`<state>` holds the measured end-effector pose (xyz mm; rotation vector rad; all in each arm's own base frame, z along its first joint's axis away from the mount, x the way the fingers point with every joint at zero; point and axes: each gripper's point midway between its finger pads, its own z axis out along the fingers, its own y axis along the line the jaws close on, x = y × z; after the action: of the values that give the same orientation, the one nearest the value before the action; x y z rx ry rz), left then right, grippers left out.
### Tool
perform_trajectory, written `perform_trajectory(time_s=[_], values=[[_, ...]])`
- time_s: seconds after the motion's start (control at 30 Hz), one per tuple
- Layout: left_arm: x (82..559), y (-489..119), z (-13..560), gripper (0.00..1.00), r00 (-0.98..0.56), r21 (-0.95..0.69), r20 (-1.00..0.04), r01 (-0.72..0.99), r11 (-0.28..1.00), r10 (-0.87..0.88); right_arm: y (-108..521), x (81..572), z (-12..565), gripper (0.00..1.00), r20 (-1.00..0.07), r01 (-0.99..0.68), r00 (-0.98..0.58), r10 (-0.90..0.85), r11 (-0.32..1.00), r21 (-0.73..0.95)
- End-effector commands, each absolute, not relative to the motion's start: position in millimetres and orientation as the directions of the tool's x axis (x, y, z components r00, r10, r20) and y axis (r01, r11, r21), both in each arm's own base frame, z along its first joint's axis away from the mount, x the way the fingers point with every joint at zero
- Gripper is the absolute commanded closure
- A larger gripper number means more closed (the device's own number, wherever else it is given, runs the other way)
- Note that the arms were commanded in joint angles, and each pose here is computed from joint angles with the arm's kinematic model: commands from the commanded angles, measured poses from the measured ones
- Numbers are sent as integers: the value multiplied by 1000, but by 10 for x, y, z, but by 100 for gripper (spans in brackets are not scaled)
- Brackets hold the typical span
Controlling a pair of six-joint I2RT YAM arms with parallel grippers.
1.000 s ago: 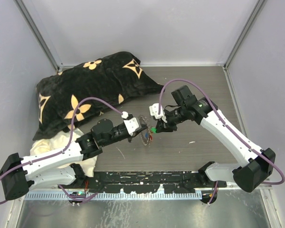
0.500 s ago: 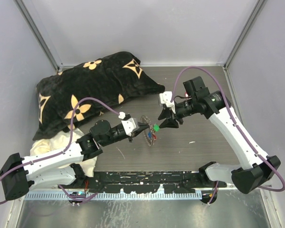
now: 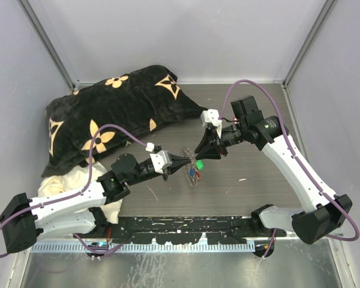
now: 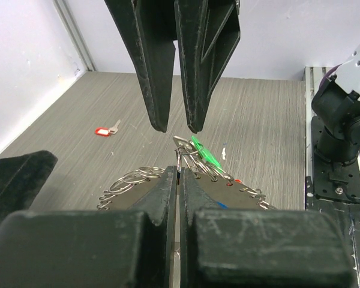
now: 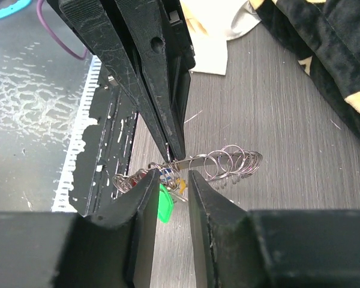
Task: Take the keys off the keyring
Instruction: Remove the key from the keyring.
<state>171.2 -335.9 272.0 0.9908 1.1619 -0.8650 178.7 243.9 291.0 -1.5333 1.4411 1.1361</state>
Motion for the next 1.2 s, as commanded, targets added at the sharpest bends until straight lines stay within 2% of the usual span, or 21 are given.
perform_trajectory(time_s=[0.0,0.7,1.17], values=[[1639,-3316,3279,100,280,195,-936,918,346,-214,2486,1755,3036,70,-959,-990,16,-283,-139,25],[1578,-3303,3360,100,259,166,-929,930,328,-264,2502,1715,3001,69,-964,-984,16,-265,-174,31],[1575,-3330,3373,100,247,153,-928,935,319,-280,2524,1684,2998,74,-968,-979,5,-249,-200,46]])
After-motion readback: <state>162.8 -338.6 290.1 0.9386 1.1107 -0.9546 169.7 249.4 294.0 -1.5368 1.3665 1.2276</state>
